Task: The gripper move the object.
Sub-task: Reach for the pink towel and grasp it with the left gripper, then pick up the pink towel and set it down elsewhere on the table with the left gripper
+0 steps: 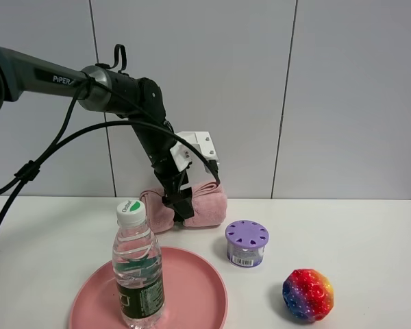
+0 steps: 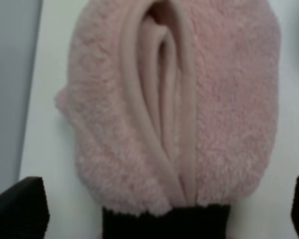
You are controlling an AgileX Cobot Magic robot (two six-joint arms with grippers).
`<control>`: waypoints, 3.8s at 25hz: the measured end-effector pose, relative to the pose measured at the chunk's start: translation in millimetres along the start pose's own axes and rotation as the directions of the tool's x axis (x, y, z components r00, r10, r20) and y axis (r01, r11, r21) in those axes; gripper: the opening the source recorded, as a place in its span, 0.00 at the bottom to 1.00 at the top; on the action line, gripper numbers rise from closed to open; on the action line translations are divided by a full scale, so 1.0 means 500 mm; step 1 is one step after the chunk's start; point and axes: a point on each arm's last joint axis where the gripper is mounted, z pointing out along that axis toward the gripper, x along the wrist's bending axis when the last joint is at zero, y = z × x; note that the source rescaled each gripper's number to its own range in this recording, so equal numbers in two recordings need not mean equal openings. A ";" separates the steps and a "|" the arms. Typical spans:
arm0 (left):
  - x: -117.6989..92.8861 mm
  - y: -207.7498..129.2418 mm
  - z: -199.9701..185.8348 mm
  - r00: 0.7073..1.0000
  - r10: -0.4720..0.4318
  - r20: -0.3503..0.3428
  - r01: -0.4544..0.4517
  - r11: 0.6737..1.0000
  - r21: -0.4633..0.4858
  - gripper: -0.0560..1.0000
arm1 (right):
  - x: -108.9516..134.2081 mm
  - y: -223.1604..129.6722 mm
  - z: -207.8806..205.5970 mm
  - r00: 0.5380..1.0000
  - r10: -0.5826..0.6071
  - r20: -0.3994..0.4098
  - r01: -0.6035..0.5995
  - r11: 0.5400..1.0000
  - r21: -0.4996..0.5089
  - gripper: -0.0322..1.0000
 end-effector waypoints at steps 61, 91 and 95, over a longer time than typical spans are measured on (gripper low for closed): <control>-0.020 -0.147 -0.606 0.301 -0.874 -0.382 0.930 0.357 -0.084 0.07 | 0.000 0.000 0.000 1.000 0.000 0.000 0.000 1.000 0.000 1.00; -0.257 -0.358 -0.361 0.071 -0.962 -0.263 0.982 0.113 -0.149 0.07 | 0.000 0.000 0.000 1.000 0.000 0.000 0.000 1.000 0.000 1.00; -0.248 -0.356 -0.355 0.077 -0.967 -0.244 0.968 0.131 -0.213 0.07 | 0.000 0.000 0.000 1.000 0.000 0.000 0.000 1.000 0.000 1.00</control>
